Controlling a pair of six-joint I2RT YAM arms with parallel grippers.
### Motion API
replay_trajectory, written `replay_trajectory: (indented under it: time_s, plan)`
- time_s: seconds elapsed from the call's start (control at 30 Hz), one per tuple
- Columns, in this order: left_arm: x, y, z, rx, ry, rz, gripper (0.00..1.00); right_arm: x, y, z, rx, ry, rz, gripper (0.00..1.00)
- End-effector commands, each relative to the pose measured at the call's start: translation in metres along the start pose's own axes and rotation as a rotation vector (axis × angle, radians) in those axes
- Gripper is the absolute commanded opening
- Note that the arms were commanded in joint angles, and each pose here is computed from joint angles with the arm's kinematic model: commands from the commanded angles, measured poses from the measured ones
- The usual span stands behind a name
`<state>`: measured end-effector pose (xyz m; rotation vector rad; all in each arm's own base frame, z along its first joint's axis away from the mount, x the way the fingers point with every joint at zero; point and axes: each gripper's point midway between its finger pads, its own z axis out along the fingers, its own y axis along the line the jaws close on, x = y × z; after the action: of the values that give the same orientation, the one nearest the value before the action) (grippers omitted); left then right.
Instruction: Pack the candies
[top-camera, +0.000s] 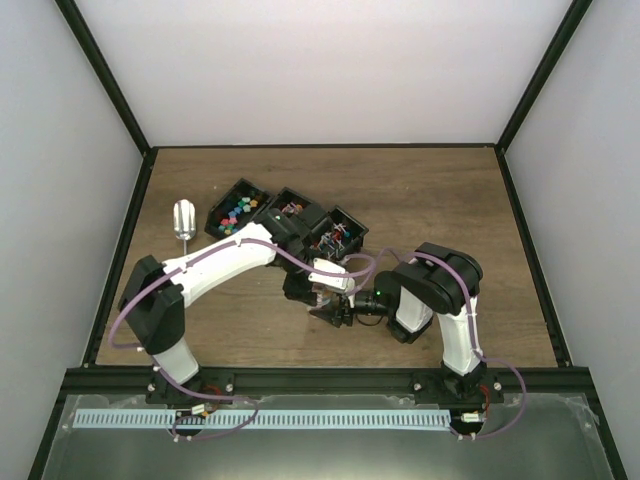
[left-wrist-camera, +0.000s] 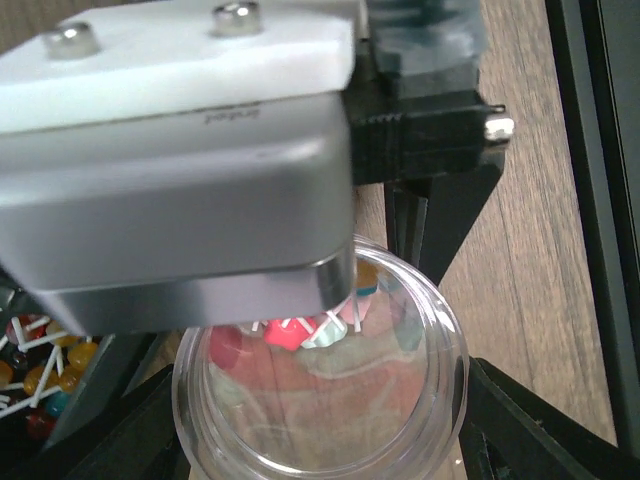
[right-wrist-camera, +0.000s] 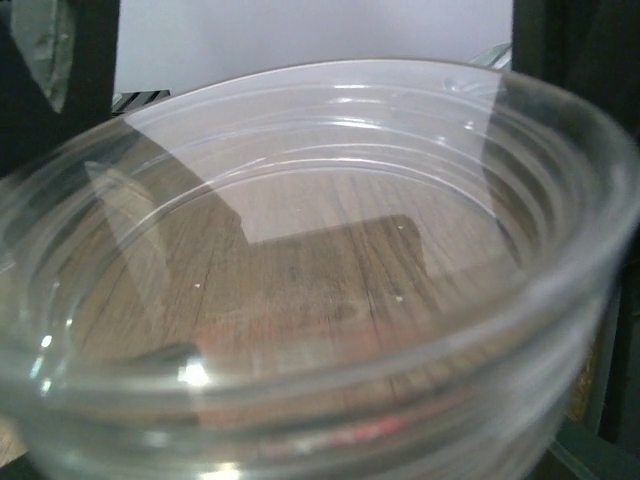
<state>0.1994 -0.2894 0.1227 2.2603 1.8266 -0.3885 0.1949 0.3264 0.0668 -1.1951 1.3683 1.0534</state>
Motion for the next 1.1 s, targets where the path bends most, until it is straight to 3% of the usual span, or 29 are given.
replay_trajectory:
  time_s: [0.0,0.23,0.5,0.8,1.07]
  plan:
    - [0.033,0.019,0.02,-0.006,0.188,0.201,0.52,-0.063,0.017,-0.011,-0.047,-0.255,-0.231,0.7]
    - [0.034,0.019,0.014,-0.004,0.199,0.186,0.62,-0.062,0.017,-0.011,-0.041,-0.25,-0.244,0.78]
    - [0.002,0.037,-0.004,-0.056,0.062,0.018,0.78,-0.065,0.015,-0.011,-0.03,-0.257,-0.242,0.84]
    - [-0.015,0.028,-0.024,-0.082,-0.055,0.01,0.99,-0.067,0.014,-0.013,-0.02,-0.259,-0.236,0.88]
    - [-0.018,0.01,-0.032,-0.042,-0.1,-0.014,1.0,-0.073,0.014,-0.014,-0.016,-0.273,-0.245,0.93]
